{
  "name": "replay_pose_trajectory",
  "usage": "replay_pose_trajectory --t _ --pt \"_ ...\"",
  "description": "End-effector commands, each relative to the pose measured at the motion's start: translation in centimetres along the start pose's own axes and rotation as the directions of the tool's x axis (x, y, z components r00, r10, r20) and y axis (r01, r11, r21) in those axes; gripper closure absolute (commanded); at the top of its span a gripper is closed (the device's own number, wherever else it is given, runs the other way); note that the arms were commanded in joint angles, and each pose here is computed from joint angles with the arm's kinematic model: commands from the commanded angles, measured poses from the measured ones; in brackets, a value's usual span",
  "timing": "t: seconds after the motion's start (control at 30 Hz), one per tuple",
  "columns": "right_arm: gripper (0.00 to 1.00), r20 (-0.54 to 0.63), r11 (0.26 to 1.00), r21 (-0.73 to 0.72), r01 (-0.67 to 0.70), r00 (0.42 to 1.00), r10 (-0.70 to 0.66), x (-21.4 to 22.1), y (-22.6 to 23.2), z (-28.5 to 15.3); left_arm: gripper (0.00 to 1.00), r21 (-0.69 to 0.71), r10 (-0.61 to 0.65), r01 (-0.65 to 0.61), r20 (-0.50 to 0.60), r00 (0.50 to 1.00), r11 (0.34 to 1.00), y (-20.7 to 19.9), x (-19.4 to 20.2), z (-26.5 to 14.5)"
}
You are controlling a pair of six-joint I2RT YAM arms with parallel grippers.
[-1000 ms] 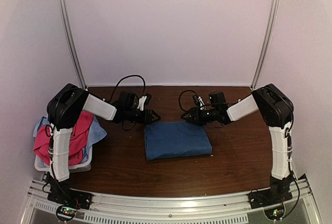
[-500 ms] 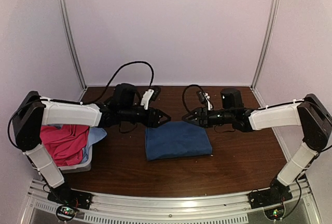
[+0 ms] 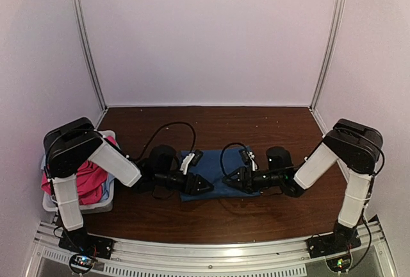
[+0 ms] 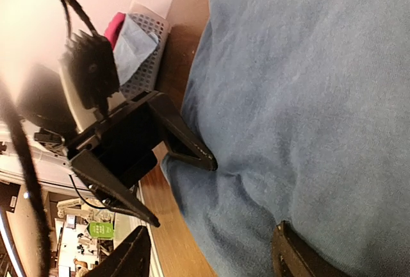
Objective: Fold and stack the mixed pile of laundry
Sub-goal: Smooth out the square-folded T-shirt at the center of the board.
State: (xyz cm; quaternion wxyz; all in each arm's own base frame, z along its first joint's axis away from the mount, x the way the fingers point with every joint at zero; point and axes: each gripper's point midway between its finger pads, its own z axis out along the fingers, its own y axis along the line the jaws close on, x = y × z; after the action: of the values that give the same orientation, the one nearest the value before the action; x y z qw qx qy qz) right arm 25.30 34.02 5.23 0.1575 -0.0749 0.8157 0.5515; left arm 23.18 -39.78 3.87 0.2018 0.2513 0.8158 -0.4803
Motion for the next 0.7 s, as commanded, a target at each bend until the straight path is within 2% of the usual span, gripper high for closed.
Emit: replay_pose_trajectory --t 0.0,0.17,0.3,0.43,0.53,0.67 --pt "0.35 0.044 0.984 0.030 -0.176 0.984 0.174 2.5 -3.9 -1.4 0.38 -0.117 -0.187 0.185 -0.007 0.982 0.976 5.7 4.2 -2.2" --pt "0.35 0.075 0.985 -0.001 -0.175 0.982 0.175 1.9 -3.3 -2.1 0.38 -0.165 -0.175 0.176 0.022 0.984 0.970 7.4 3.1 -4.1" --pt "0.37 0.100 0.992 -0.045 -0.120 0.987 0.124 -0.7 -0.5 -2.6 0.38 -0.189 -0.086 0.093 0.043 0.995 0.978 6.5 -0.3 -5.1" --pt "0.34 0.086 0.997 -0.059 -0.055 0.994 0.060 -1.4 3.1 -3.6 0.36 -0.152 0.020 -0.014 0.042 0.999 0.988 1.6 -3.2 -6.4" --pt "0.31 0.069 0.998 -0.053 -0.036 0.997 0.039 -1.2 4.7 -4.2 0.34 -0.086 0.077 -0.077 -0.003 0.997 0.993 -3.2 -3.2 -5.9" --pt "0.31 0.036 0.996 -0.074 -0.041 0.998 0.044 -0.7 5.6 -3.5 0.33 0.030 0.041 -0.040 -0.032 0.999 0.999 -6.2 -2.0 -4.2"
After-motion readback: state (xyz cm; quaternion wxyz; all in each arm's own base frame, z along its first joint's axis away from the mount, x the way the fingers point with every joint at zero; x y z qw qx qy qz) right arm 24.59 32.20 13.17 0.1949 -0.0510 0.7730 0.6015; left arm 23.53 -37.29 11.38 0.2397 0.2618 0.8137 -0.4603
